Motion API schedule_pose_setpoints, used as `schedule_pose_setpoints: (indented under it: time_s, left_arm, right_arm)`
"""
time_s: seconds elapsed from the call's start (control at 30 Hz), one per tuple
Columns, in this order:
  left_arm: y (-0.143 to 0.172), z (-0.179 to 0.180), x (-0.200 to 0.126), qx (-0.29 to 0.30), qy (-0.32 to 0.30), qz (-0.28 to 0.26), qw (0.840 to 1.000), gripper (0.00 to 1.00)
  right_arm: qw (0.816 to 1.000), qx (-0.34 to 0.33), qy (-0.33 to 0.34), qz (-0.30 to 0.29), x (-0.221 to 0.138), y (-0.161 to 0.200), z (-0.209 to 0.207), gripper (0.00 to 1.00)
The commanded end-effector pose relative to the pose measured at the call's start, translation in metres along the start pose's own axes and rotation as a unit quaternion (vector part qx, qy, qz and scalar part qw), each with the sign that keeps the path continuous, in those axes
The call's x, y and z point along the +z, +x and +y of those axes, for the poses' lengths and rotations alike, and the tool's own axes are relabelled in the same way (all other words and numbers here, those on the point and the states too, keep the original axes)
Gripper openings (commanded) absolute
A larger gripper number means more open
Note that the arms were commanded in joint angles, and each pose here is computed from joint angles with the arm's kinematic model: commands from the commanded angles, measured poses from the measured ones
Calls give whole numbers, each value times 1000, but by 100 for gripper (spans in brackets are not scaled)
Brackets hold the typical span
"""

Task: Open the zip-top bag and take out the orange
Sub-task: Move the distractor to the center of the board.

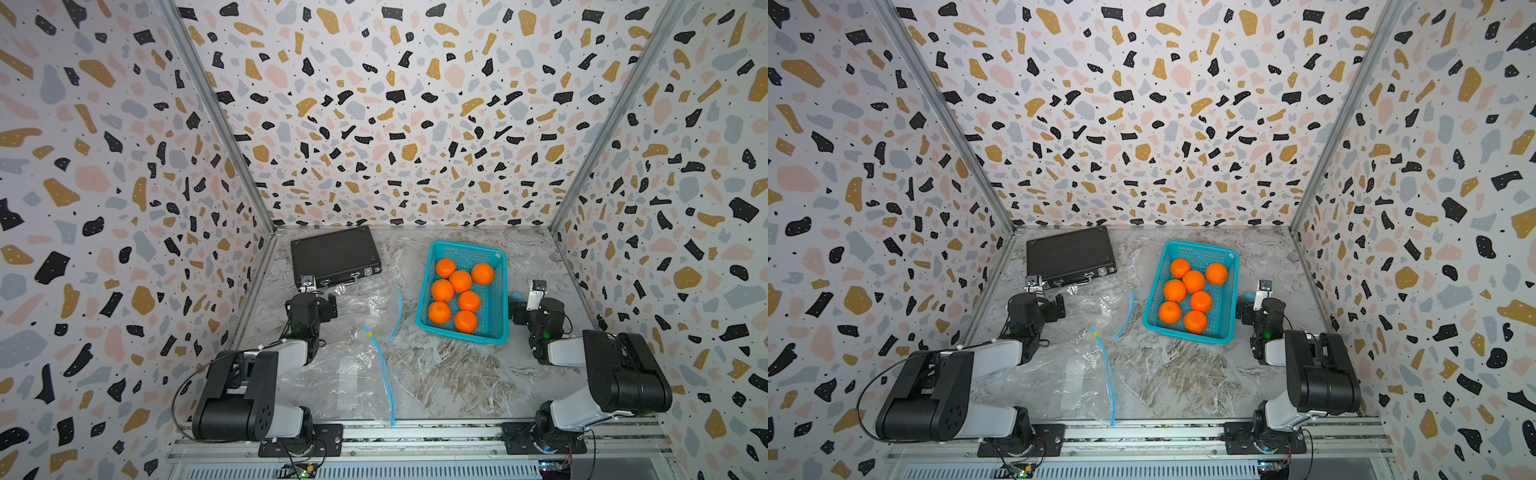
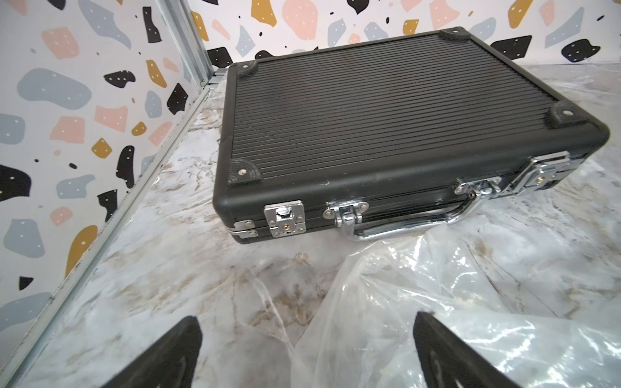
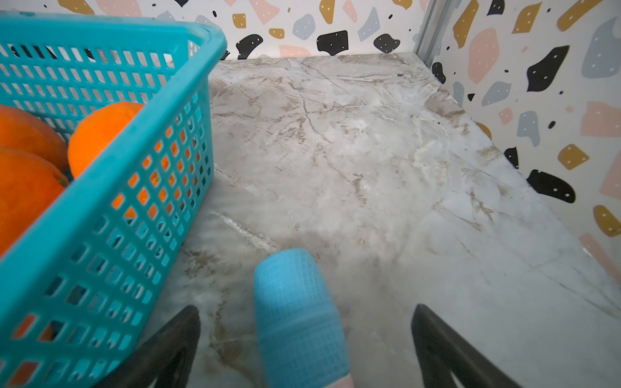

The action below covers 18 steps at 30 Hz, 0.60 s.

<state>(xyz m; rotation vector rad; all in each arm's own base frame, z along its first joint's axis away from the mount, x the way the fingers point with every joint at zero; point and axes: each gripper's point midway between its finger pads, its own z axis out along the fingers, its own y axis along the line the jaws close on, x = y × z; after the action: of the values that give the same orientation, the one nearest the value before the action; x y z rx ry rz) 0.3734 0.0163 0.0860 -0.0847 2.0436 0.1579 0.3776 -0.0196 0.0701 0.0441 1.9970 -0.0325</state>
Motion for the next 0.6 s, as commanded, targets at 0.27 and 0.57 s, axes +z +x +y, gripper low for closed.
schedule_pose_setpoints:
  time_s: [0.27,0.57]
  left_arm:
    - [78,-52,104,244,-35,456,855,99]
    - [26,-53,74,63,120,282,950,100]
  right_arm:
    - [1000,-14,5,-26,-2,-15,4,100]
    - [1000,-13,12,-14,2,-14,2,100]
